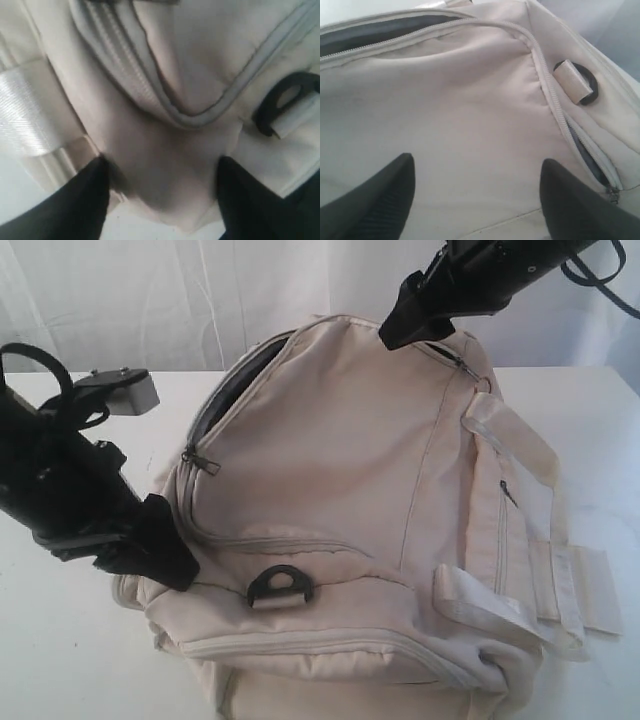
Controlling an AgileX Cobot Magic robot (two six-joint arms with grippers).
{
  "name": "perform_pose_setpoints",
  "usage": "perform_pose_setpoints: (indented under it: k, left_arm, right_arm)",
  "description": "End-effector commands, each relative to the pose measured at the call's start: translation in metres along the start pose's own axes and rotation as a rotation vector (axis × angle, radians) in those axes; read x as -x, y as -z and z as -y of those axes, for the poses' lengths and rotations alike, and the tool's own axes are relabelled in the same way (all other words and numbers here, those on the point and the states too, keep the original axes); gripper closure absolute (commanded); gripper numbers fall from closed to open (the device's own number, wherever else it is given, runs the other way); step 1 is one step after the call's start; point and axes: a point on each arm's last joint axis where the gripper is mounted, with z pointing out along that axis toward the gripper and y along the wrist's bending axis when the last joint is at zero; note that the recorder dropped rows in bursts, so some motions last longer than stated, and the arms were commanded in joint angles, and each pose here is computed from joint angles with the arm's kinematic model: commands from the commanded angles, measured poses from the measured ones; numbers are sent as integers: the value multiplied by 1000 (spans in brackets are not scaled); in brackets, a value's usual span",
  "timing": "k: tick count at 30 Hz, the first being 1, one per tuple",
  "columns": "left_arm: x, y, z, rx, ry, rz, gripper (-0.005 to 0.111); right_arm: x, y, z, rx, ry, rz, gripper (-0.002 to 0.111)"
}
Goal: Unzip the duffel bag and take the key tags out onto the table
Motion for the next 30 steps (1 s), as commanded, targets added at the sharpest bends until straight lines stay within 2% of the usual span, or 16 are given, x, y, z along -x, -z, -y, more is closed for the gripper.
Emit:
perform_pose_setpoints:
  k: [1,3,4,6,9,13,15,17,20,22,23,25,27,29,30]
  left_arm:
    - [-2,-8,-6,30,19,68,76]
    - [-2,-8,-11,82,-17,66,103]
    - [-3,-7,-14,123,-39,62,106]
    - [-4,-5,-22,218,-57,36,107]
    - [0,7,-37,417,-99,14,107]
    - [15,33,-51,674,-172,50,107]
    - [30,53,-56,838,-303,87,107]
    - [44,62,-59,946,-428,137,107]
    - [63,54,-65,1016,-609,178,107]
    - [78,34,-76,1079,-815,124,107]
    - [79,29,-80,1086,-835,97,107]
    - [77,26,-87,1105,-777,26,107]
    - [76,35,-86,1124,-674,30,96]
    - [76,47,-79,1104,-619,90,75]
    - [76,54,-74,1088,-587,126,60]
  right_arm:
    - [0,5,1,-6,-6,2,43]
    - [0,5,1,-6,-6,2,43]
    - [0,5,1,-6,-6,2,43]
    - [0,5,1,-6,-6,2,43]
    - [0,5,2,-10,-6,7,43]
    - [2,5,3,-22,-6,20,43]
    - [2,5,3,-29,-6,27,43]
    - [3,5,4,-32,-6,30,43]
    - [3,5,4,-33,-6,31,43]
    - [3,5,4,-33,-6,31,43]
    - [3,5,4,-33,-6,31,43]
    - [3,5,4,-36,-5,37,43]
    - [6,5,5,-57,-8,67,43]
    - [8,5,5,-70,-7,87,43]
    - [9,5,6,-75,-7,92,43]
